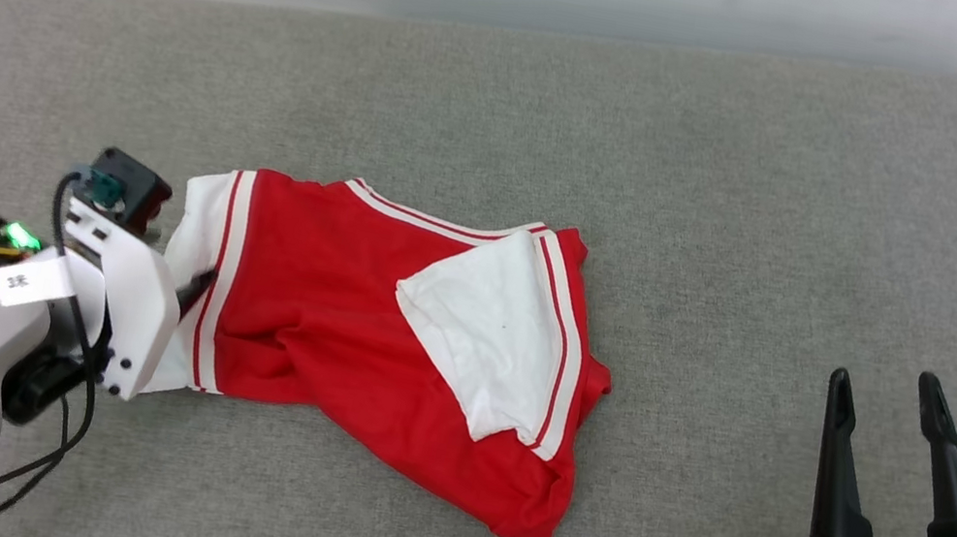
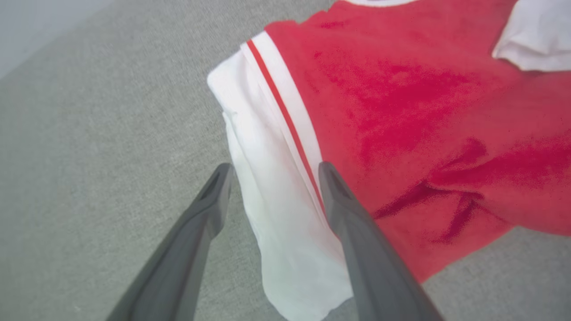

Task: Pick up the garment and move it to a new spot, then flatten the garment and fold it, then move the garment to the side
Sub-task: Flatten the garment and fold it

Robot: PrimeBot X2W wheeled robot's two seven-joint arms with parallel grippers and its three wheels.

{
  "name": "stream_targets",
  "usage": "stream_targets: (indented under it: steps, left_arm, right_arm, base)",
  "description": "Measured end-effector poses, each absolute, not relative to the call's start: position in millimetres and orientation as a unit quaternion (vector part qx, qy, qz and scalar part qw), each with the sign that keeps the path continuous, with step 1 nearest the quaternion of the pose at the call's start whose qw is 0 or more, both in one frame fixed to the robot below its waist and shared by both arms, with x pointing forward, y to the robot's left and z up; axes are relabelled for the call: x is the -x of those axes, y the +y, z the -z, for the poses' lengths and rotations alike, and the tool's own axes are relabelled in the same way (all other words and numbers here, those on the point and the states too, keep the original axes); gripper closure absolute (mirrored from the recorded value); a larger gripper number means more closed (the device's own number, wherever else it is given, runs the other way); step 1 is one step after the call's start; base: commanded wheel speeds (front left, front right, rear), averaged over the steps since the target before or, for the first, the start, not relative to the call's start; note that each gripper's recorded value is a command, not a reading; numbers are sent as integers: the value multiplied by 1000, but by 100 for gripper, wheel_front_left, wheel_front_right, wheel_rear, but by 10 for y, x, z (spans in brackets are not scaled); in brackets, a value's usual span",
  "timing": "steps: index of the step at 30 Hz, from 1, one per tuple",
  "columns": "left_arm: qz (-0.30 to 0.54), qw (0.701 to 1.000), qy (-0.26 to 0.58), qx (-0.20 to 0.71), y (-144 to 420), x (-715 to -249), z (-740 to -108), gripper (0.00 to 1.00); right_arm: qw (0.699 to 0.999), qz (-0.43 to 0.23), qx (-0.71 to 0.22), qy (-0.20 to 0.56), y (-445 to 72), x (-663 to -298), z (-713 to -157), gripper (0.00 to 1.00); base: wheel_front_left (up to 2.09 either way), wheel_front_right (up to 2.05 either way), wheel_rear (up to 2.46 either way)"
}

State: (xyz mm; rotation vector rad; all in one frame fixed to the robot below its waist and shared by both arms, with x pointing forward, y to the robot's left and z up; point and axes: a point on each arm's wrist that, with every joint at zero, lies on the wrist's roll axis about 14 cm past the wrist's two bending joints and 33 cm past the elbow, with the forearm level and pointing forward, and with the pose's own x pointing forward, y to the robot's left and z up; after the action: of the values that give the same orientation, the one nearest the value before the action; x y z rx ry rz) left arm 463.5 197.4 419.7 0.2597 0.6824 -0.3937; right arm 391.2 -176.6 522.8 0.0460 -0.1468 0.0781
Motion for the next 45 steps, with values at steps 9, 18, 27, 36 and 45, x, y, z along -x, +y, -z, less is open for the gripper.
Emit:
stream_targets:
  steps: [9,18,27,36,45]
  left_arm:
    - [199,961,142,-133,1747,-4962,-5229,0]
    - [314,916,207,-137,1025,-4925,-5444,0]
    - [412,828,332,-187,522,-4692,-5038,0]
    - [452,746,439,-214,336,-4392,-4255,0]
    - [460,705,491,-224,340,-4188,-3820,32]
  right_arm:
    - [995,-50,-25,-88,-1695,-3851,-5335,0]
    - [995,-46,-22,-81,-1718,-3854,-5289,0]
    - [997,-31,-20,-73,-1824,-3920,-5225,0]
    - [998,-15,-19,-57,-1932,-4023,-5099,0]
    - [999,-4,-18,-43,-2001,-4066,-4994,0]
  base:
    - [0,0,0]
    - [0,0,0]
    - [0,0,0]
    - [0,0,0]
    - [0,0,0]
